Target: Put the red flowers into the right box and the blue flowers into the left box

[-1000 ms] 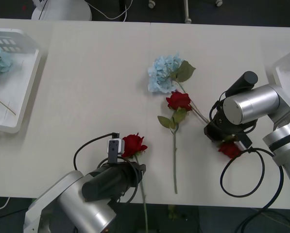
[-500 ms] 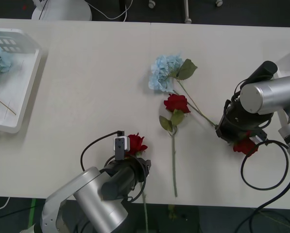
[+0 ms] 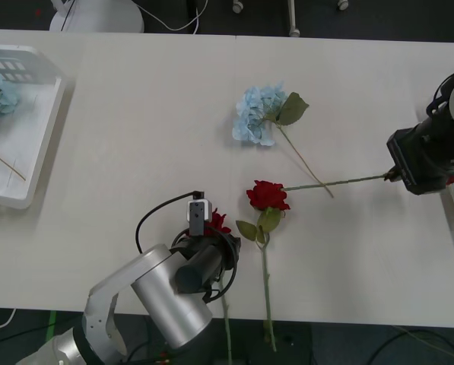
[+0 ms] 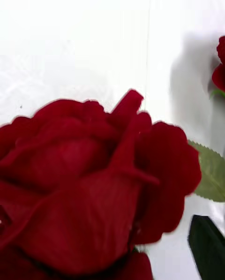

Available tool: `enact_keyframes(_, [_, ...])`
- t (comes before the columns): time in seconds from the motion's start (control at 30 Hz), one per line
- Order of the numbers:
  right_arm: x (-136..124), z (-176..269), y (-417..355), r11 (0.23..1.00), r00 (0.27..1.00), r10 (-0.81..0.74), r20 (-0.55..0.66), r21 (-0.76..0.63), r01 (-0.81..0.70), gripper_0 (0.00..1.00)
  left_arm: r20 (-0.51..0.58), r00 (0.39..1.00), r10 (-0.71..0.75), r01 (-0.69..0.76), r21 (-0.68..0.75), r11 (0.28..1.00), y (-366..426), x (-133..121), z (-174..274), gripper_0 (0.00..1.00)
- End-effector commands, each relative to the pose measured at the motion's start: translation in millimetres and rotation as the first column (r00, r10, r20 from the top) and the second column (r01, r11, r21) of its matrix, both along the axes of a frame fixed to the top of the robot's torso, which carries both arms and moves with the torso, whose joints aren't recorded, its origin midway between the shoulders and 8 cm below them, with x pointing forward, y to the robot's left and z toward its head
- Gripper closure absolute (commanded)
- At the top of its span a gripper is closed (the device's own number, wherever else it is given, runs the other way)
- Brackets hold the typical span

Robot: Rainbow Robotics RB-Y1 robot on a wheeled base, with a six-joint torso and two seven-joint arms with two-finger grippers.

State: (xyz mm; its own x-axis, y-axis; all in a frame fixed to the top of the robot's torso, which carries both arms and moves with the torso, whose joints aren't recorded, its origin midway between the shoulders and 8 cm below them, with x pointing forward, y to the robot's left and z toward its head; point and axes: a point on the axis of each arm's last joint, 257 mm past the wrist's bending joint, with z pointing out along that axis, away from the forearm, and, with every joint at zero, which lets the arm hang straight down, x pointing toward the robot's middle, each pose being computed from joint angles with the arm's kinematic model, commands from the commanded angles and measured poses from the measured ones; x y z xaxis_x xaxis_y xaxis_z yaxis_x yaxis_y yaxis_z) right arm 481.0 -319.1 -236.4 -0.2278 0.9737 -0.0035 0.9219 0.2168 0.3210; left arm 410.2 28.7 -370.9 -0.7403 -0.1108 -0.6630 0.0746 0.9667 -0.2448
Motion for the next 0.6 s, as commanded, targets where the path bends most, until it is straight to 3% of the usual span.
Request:
enact_keyframes(0.03, [36.2,78.3,-29.6,0.948,0.955,0.266,0.13,-0.213,-0.235,1.0,-0.007,1.0,-0.024,0.024,0.007,1.0,-16.4,-1.1,-3.7,0.2])
enact_keyframes(0.2, [51.2,106.0,-75.7,0.742,0.834,0.551,0.022,-0.472,-0.477,1.0,-0.011,0.998,-0.062,0.063,0.155,0.986,6.9,-0.5,-10.2,0.2])
enact_keyframes(0.4, [75.1,143.9,-142.1,0.336,0.618,0.74,-0.266,-0.65,-0.682,1.0,-0.063,0.997,-0.035,0.049,0.242,0.969,28.4,-7.7,-19.2,0.2])
enact_keyframes(0.57, [105.7,158.6,-170.6,0.208,0.564,0.767,-0.307,-0.713,-0.67,1.0,-0.078,0.997,-0.025,0.045,0.27,0.962,37.4,-10.4,-23.1,0.2])
enact_keyframes(0.6, [111.4,161.6,-177.7,0.173,0.551,0.769,-0.324,-0.725,-0.667,1.0,-0.077,0.997,-0.027,0.048,0.275,0.96,38.3,-9.9,-22.9,0.3])
